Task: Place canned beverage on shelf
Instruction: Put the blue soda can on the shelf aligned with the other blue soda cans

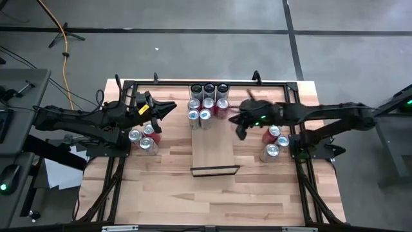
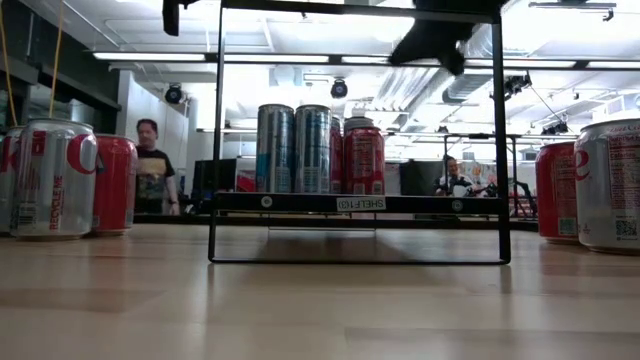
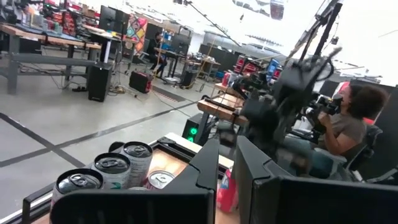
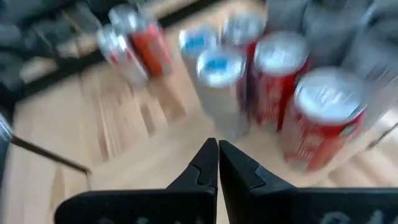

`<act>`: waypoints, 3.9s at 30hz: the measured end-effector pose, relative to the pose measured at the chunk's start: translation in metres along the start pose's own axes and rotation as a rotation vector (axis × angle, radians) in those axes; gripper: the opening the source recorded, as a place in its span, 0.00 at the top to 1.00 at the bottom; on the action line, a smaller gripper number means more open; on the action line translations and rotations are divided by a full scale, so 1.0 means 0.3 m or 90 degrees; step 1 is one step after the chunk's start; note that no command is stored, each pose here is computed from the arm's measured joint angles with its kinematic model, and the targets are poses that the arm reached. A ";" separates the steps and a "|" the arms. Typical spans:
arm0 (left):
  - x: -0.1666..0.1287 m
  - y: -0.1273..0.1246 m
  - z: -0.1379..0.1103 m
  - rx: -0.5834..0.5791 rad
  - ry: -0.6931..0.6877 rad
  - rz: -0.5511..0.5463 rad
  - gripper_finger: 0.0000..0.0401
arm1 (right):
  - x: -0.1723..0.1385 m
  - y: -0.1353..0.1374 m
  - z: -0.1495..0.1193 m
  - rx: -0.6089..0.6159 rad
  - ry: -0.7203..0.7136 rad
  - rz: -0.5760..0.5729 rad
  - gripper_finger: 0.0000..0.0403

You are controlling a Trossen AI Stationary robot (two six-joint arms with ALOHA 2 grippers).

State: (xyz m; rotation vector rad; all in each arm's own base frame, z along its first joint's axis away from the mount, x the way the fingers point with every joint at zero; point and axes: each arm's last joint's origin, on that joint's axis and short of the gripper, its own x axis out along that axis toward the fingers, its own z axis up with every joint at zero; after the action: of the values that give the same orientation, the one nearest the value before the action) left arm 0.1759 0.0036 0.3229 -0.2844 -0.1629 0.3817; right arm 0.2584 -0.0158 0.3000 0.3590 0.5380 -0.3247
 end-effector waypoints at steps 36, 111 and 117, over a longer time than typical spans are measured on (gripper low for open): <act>-0.002 -0.009 0.038 0.021 -0.071 -0.017 0.99 | -0.190 0.007 0.122 -0.080 -0.258 0.066 0.93; -0.002 -0.008 0.031 0.029 -0.056 -0.014 0.99 | -0.343 -0.110 -0.242 0.562 0.454 -0.485 0.46; -0.001 -0.007 0.030 0.030 -0.054 -0.012 0.99 | -0.398 -0.073 -0.124 0.525 0.413 -0.366 0.46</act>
State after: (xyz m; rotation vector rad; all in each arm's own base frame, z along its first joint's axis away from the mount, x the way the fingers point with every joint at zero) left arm 0.1743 0.0037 0.3319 -0.2202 -0.2389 0.3784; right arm 0.1369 0.0044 0.3303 1.1339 1.1424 -1.0117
